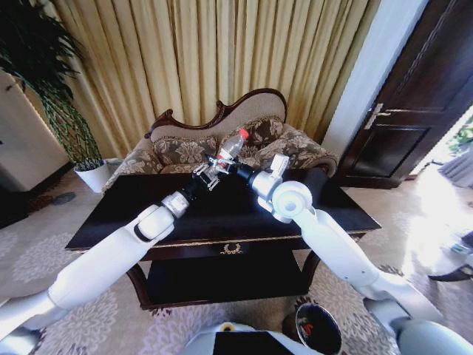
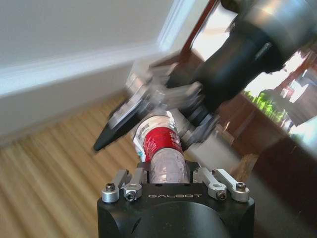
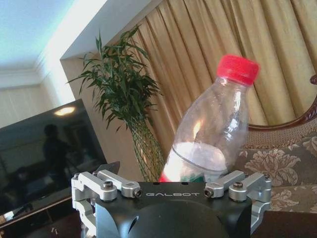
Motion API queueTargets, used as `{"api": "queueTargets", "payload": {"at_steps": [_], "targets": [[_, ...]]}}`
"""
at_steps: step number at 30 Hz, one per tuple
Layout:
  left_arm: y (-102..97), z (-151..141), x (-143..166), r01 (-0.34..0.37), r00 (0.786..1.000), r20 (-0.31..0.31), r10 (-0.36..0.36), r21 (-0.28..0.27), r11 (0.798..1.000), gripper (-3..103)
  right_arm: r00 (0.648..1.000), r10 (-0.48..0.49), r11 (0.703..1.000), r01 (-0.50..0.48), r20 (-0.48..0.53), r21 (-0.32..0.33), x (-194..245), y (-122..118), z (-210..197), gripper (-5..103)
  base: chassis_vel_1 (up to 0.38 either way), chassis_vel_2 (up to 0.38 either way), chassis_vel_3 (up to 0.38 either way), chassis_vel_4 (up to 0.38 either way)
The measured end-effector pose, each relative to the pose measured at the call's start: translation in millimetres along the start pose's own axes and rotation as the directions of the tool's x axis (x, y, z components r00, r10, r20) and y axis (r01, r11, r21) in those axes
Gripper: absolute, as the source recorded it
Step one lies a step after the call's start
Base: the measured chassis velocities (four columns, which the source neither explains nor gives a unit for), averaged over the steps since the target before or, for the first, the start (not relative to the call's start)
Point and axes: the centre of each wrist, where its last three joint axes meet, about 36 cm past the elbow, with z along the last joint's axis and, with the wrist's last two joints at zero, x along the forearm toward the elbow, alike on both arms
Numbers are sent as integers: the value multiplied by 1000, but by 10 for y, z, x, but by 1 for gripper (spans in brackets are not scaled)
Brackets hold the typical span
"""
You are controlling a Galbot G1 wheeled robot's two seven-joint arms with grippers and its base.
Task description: Move to the front of the table and place the trash on the table into the trash bin.
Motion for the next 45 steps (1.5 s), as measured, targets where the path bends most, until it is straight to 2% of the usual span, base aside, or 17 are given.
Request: {"api": "queueTargets", "payload": {"at_steps": [12, 14, 16, 19, 20, 22, 23, 24, 25, 28, 30, 31, 34, 37, 38, 41, 45], "targets": [[19, -37, 198, -2, 999, -36, 2, -14, 1000, 32, 1000, -5, 1000, 5, 5, 1, 42, 10, -19, 103, 0, 0, 0, 0], [24, -32, 233, 1, 999, -42, -2, -15, 1000, 32, 1000, -4, 1000, 4, 4, 2, 40, 19, -2, 96, 0, 0, 0, 0], [27, -31, 243, 2, 999, -44, -2, -16, 1000, 32, 1000, -2, 1000, 2, 3, 2, 40, 20, 2, 96, 0, 0, 0, 0], [52, -27, 269, 6, 999, -53, -7, -22, 1000, 32, 1000, 3, 1000, -3, 3, 5, 46, 35, 20, 79, 0, 0, 0, 0], [52, -27, 269, 6, 999, -53, -7, -22, 1000, 32, 1000, 3, 1000, -3, 3, 5, 46, 35, 20, 79, 0, 0, 0, 0], [53, -31, 269, 14, 998, -62, -16, -24, 1000, 30, 1000, 5, 1000, -5, 4, 5, 57, 43, 30, 69, 0, 0, 0, 0], [49, -31, 270, 18, 997, -70, -20, -24, 1000, 30, 1000, 3, 1000, -3, 4, 6, 64, 52, 35, 69, 0, 0, 0, 0], [43, -39, 269, 22, 997, -75, -24, -23, 999, 35, 1000, 3, 1000, -3, 2, 6, 72, 54, 44, 63, 0, 0, 0, 0], [43, -39, 269, 22, 997, -75, -24, -23, 999, 35, 1000, 3, 1000, -3, 2, 6, 72, 54, 44, 63, 0, 0, 0, 0], [38, -62, 272, 25, 996, -82, -27, -23, 999, 53, 1000, 5, 1000, -5, 1, 5, 108, 56, 53, 46, 0, 0, 0, 0], [38, -66, 273, 26, 996, -83, -27, -22, 999, 53, 1000, 6, 1000, -6, 1, 4, 115, 57, 53, 46, 0, 0, 0, 0], [40, -76, 275, 26, 996, -83, -28, -21, 999, 64, 1000, 10, 1000, -10, 1, 3, 134, 55, 57, 40, 0, 0, 0, 0], [41, -92, 280, 26, 996, -84, -28, -18, 999, 69, 1000, 20, 1000, -20, 0, 0, 156, 47, 65, 37, 0, 0, 0, 0], [38, -139, 327, 27, 995, -97, -27, 4, 1000, 85, 999, 38, 999, -38, -1, -5, 190, 21, 81, 28, 0, 0, 0, 0], [38, -139, 327, 27, 995, -97, -27, 4, 1000, 85, 999, 38, 999, -38, -1, -5, 190, 21, 81, 28, 0, 0, 0, 0], [3, -206, 455, 22, 992, -125, -15, 53, 998, 98, 998, 60, 998, -60, 5, -10, 199, 10, 80, 26, 0, 0, 0, 0], [-44, -279, 606, 22, 989, -149, -7, 101, 995, 100, 996, 87, 996, -87, 22, -16, 172, -16, 55, 26, 0, 0, 0, 0]]}}
